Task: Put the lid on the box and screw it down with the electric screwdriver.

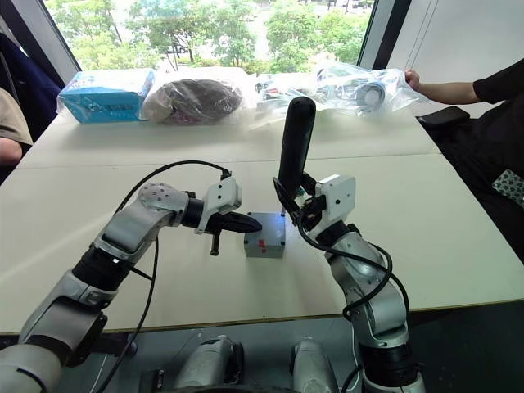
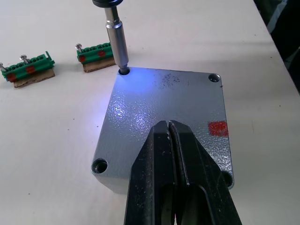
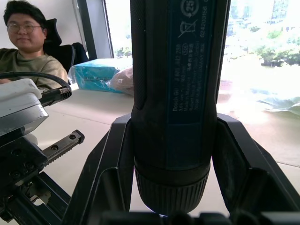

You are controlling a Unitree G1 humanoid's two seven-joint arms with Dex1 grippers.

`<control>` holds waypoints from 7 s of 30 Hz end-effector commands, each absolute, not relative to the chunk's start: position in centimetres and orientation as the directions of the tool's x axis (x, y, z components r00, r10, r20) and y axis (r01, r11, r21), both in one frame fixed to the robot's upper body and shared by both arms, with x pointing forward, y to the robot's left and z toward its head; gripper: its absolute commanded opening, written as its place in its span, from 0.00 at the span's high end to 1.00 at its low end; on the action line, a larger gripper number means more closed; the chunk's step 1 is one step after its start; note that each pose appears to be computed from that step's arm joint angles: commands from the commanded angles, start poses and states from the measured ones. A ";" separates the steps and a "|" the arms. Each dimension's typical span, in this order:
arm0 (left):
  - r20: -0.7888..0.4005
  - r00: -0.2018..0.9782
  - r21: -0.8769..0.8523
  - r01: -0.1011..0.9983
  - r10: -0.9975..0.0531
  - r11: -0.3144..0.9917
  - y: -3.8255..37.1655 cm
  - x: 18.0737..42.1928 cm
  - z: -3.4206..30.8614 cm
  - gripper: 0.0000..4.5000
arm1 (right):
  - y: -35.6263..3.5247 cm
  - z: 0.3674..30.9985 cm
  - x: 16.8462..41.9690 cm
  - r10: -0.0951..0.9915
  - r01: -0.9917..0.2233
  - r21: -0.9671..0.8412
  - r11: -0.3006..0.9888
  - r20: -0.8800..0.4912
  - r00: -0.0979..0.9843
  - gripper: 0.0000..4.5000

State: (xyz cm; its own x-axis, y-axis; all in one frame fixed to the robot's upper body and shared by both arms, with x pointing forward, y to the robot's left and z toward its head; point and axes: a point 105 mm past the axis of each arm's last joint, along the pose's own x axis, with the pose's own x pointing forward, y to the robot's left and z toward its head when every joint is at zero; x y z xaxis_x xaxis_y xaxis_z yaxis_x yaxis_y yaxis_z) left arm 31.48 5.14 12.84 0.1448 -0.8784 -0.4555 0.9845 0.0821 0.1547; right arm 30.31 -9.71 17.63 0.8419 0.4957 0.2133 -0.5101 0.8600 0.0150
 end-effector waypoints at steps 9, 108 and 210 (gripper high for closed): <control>-0.363 0.195 0.051 0.980 -0.911 0.190 5.2 31.9 13.0 1.00 | -14.6 28.8 32.0 0.419 -0.429 -0.014 0.903 0.244 0.875 0.61; -0.443 0.267 0.063 0.961 -0.856 0.268 7.5 31.1 11.1 1.00 | -14.3 12.7 28.4 0.631 -0.833 -0.222 0.507 -0.563 0.534 0.01; -0.290 0.220 0.045 0.975 -0.931 0.217 7.2 31.1 18.5 1.00 | -16.7 13.9 35.6 0.541 -0.584 -0.124 0.802 -0.263 0.799 0.05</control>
